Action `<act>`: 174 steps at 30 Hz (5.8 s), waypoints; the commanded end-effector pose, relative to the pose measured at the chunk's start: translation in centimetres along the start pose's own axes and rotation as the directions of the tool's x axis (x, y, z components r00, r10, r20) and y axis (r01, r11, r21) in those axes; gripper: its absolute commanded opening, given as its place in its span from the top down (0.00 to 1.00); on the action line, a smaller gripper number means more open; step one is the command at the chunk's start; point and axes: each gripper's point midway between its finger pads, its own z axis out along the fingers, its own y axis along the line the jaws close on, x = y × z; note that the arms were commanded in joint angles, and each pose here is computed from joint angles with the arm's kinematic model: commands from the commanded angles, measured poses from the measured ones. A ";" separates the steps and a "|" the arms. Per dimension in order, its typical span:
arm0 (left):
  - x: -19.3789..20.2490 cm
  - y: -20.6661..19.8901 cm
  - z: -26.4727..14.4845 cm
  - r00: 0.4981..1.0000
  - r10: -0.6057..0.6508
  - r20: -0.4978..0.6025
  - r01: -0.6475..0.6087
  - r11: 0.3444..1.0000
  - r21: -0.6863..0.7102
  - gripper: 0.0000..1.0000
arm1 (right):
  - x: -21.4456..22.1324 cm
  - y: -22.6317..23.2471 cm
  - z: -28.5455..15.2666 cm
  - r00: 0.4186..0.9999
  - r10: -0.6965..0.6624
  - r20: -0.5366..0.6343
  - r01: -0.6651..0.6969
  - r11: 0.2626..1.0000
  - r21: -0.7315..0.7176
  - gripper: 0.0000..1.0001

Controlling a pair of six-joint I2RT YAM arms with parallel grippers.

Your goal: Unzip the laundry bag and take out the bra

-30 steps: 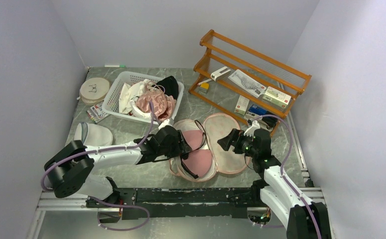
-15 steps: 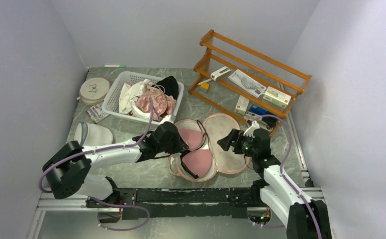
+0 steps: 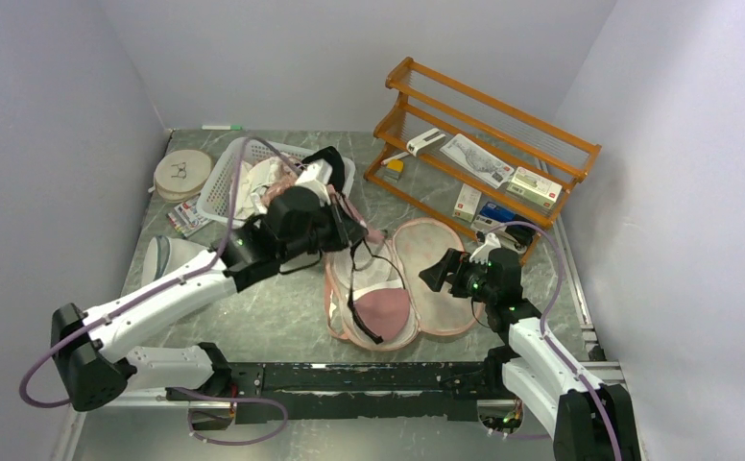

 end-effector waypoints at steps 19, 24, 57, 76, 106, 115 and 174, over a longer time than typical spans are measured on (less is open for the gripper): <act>-26.8 -9.8 -12.0 0.711 0.403 0.576 -0.318 0.915 -0.249 0.93 | -0.5 0.4 0.1 1.000 -0.024 0.020 0.024 1.000 -0.013 0.08; -24.0 -3.0 -6.2 0.825 0.322 0.465 -0.233 0.942 -0.240 0.93 | -0.5 0.5 0.1 0.999 -0.026 0.019 0.027 1.000 -0.016 0.08; -28.4 11.7 -4.3 0.933 0.006 0.360 -0.002 1.000 -0.009 0.93 | -0.2 0.4 0.4 1.000 -0.026 0.000 0.026 1.000 -0.008 0.08; -13.4 26.3 2.7 0.975 -0.222 -0.028 0.206 0.940 -0.273 0.93 | -0.1 0.5 0.5 1.000 -0.030 -0.008 0.029 1.000 -0.010 0.08; -4.2 16.6 -4.9 0.995 -0.030 -0.095 0.014 0.987 -0.158 0.00 | 0.1 0.4 0.8 0.999 -0.033 -0.024 0.033 0.999 0.001 0.07; 1.1 11.3 -4.3 0.985 0.078 -0.155 -0.088 0.995 -0.056 0.00 | -0.1 0.2 0.7 0.999 -0.031 -0.016 0.032 0.999 0.023 0.08; -16.2 3.9 -7.2 0.810 0.417 0.413 -0.421 0.903 -0.086 0.01 | -3.4 -7.1 -0.4 0.957 0.240 0.162 -0.275 0.927 0.254 0.96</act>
